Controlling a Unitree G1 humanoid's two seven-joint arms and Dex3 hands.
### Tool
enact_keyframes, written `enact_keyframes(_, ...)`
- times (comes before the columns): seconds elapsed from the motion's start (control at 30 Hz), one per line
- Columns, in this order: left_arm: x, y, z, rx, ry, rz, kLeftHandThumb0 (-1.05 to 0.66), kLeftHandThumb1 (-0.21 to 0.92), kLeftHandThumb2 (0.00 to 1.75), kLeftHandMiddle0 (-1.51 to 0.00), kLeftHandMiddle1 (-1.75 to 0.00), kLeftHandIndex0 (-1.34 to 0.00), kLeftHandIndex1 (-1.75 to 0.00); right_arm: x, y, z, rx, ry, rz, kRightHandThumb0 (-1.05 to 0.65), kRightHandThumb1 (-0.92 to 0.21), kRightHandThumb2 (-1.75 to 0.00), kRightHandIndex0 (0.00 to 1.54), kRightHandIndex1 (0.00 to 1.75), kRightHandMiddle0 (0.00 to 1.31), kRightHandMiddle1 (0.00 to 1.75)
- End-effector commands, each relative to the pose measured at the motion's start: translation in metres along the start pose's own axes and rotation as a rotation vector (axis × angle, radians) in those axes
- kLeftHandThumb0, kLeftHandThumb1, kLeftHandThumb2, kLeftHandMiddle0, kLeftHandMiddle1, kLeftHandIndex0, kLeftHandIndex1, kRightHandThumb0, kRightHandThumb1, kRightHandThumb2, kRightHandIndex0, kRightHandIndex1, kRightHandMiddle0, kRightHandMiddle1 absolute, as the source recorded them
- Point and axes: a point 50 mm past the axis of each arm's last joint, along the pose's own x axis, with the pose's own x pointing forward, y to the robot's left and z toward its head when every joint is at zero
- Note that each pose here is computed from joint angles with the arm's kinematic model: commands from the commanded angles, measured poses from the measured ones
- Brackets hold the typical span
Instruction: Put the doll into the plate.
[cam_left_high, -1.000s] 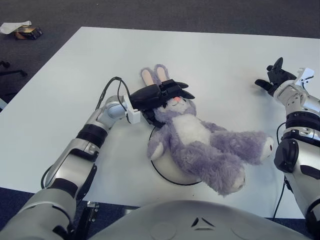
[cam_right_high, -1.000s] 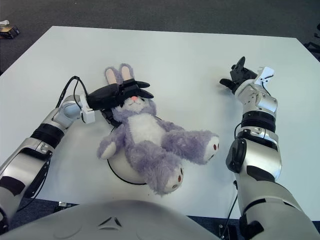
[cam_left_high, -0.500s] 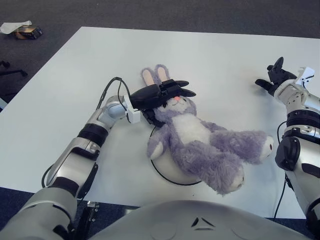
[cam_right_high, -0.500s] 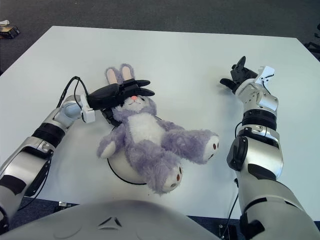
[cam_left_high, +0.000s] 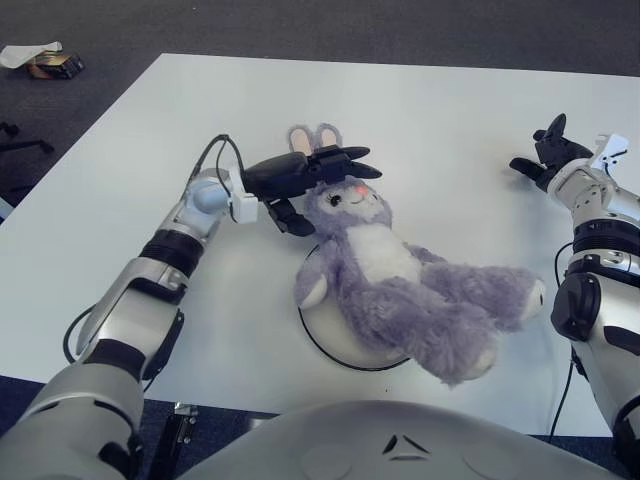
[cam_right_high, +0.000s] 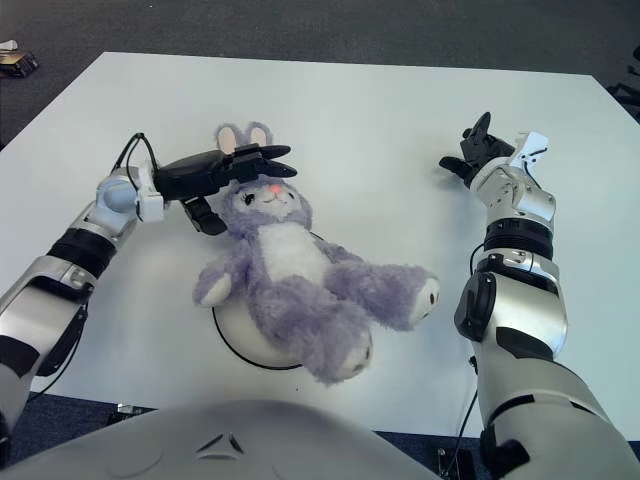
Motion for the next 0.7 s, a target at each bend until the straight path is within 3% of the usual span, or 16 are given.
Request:
enact_keyframes(0.0, 0.001, 0.010, 0.002, 0.004, -0.024, -0.084, -1.05, 0.92, 0.72, 0.00, -0.01, 0.00, -0.36, 0.001, -0.002, -0.006, -0.006, 0.030, -0.011, -0.73, -0.92, -0.84, 0.41, 1.75, 0.00, 1.68)
enact_keyframes(0.17, 0.005, 0.019, 0.005, -0.011, -0.092, -0.174, -1.05, 0.92, 0.66, 0.00, 0.00, 0.00, -0.21, 0.002, -0.002, -0.007, 0.001, 0.035, -0.008, -0.73, -0.92, -0.84, 0.42, 1.75, 0.00, 1.69)
enact_keyframes(0.4, 0.003, 0.027, -0.002, -0.286, -0.195, -0.318, -1.05, 0.92, 0.63, 0.00, 0.00, 0.00, -0.02, 0.002, -0.002, -0.008, -0.018, 0.045, -0.005, -0.72, -0.92, -0.84, 0.40, 1.75, 0.00, 1.68)
enact_keyframes(0.5, -0.014, 0.031, -0.012, -0.338, -0.092, -0.314, -1.05, 0.92, 0.71, 0.00, 0.00, 0.00, -0.01, 0.002, -0.002, -0.008, -0.026, 0.045, -0.002, -0.72, -0.92, -0.85, 0.41, 1.75, 0.00, 1.68)
enact_keyframes(0.57, -0.018, 0.036, -0.020, -0.368, 0.053, -0.369, -1.05, 0.92, 0.79, 0.00, 0.00, 0.00, 0.00, 0.002, -0.001, -0.009, -0.029, 0.046, -0.002, -0.71, -0.92, -0.85, 0.41, 1.75, 0.00, 1.67)
enact_keyframes(0.67, -0.038, 0.051, -0.029, -0.451, 0.257, -0.456, -1.05, 0.92, 0.93, 0.00, 0.00, 0.00, 0.00, 0.002, -0.001, -0.011, -0.034, 0.051, -0.004, -0.71, -0.92, -0.86, 0.41, 1.75, 0.00, 1.67)
